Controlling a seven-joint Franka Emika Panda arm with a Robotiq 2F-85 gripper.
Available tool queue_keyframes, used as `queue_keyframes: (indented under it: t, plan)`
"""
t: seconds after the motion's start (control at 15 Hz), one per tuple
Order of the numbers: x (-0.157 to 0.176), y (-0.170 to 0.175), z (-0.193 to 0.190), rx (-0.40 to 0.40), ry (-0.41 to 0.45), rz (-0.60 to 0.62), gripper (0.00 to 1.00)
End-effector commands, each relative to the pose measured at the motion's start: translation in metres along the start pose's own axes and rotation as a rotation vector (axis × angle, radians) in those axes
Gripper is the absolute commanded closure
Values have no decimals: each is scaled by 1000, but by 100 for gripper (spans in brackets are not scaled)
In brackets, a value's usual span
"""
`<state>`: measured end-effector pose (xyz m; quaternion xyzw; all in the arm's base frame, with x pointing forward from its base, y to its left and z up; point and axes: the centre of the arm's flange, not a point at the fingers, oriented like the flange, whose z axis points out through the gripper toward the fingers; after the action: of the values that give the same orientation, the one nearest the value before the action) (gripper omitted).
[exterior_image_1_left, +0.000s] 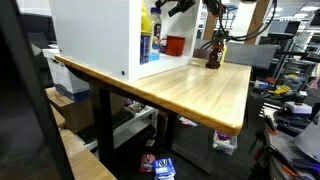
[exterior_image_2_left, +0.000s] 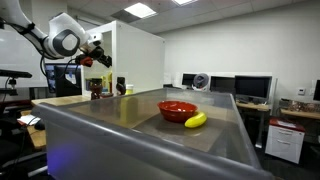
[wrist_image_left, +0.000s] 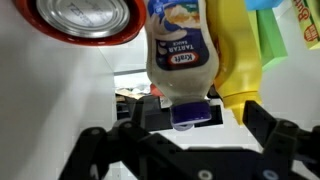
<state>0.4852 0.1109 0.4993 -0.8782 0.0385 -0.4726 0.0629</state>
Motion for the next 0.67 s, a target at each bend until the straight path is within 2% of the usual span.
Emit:
queue_keyframes:
  t: [0.0,0.6]
  plan:
    - [5,-13,12,-4,-13,4,0]
    - [7,-18,15,-11,-20,-30,0]
